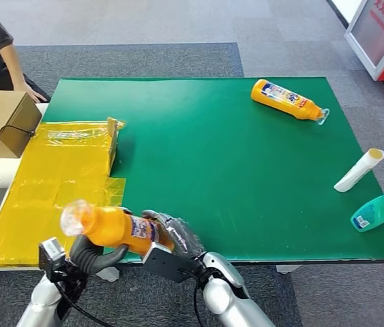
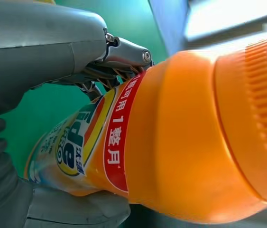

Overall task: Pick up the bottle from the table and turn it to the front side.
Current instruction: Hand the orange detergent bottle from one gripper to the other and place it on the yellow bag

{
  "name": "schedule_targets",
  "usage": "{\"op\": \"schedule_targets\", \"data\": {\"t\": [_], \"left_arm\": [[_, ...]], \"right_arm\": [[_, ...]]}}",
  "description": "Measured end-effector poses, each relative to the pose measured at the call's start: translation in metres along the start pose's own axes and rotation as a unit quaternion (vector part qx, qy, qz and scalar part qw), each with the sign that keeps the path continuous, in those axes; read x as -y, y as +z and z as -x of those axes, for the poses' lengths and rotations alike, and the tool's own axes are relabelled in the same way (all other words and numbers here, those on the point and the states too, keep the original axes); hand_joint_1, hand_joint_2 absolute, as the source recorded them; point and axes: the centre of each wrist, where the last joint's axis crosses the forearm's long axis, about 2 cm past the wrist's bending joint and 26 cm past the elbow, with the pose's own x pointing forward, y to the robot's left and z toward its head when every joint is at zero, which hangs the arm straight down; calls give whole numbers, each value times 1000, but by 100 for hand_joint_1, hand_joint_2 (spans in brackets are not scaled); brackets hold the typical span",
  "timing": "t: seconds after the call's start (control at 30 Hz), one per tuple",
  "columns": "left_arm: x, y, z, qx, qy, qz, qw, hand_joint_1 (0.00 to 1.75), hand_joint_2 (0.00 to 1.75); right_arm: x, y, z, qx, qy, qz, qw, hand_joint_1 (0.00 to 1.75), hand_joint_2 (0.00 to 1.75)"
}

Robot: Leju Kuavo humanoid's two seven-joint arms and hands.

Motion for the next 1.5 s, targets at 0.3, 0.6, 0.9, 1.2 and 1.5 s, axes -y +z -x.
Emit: {"op": "schedule_targets", "data": {"t": [0.3,0.6,0.9,1.2,1.5], "left_arm": [[-34,-14,-39,-103,-347,-73,929,175,175],[-66,-15,-65,-115,-432,-107,888,175,175],[-84,-18,-76,-167,-533,-100,824,175,175],[-132,-41,-59,-288,-690,-32,663,175,175],[-141,-57,-27,-321,-719,12,616,167,175]], "right_arm": [[27,28,23,-62,-72,68,993,0,175],[47,49,37,-92,-81,111,986,0,175],[50,56,42,-100,-89,124,983,0,175],[49,57,49,-93,-106,118,983,0,175],[39,55,57,-108,-118,99,982,0,175]]}}
